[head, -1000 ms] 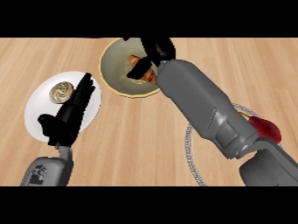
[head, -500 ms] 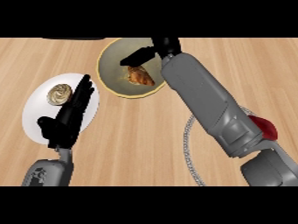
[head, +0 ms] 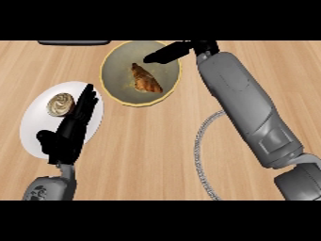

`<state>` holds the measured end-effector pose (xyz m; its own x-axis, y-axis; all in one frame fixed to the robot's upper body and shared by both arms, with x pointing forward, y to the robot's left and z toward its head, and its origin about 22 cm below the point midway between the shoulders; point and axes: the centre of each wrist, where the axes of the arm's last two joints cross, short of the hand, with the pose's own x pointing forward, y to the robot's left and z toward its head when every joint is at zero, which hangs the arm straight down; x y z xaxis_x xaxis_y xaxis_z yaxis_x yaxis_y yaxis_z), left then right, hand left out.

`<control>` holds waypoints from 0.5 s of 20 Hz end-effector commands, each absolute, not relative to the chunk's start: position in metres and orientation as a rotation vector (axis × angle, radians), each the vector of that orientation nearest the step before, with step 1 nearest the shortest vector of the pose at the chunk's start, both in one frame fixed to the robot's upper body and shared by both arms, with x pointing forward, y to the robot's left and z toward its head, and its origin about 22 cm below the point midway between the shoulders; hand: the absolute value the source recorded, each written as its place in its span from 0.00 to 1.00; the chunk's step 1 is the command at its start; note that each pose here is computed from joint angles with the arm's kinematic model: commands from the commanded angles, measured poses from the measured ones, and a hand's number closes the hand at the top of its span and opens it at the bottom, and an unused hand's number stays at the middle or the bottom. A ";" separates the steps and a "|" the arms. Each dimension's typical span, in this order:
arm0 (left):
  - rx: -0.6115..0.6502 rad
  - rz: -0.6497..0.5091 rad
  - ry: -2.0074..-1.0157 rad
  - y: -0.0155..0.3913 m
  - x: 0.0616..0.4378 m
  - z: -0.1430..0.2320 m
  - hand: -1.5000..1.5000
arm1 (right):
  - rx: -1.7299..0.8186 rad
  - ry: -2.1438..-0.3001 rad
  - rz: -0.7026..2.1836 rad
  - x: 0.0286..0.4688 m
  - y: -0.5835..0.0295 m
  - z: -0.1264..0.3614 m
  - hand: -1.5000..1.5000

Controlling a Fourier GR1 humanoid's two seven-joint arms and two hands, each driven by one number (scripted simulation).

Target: Pick the croissant from the placemat and place it in the bowl

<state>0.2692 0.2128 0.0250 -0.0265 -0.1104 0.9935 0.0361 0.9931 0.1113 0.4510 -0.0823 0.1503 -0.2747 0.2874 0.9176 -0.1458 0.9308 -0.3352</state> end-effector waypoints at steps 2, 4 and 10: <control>0.064 -0.097 -1.577 0.222 0.275 0.021 0.50 | 0.000 -1.802 0.387 0.451 -0.121 0.146 0.00; 0.053 -0.109 -1.576 0.234 0.278 0.033 0.50 | 0.050 -1.780 0.409 0.441 -0.115 0.137 0.00; 0.080 -0.108 -1.605 0.226 0.271 0.033 0.50 | 0.083 -1.777 0.470 0.431 -0.155 0.118 0.00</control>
<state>0.2693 0.2174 0.0279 -0.0242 -0.1087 0.9938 0.0259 0.9937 0.1093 0.4403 -0.1357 0.1320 -0.2666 0.1928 0.9443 -0.2590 0.9294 -0.2629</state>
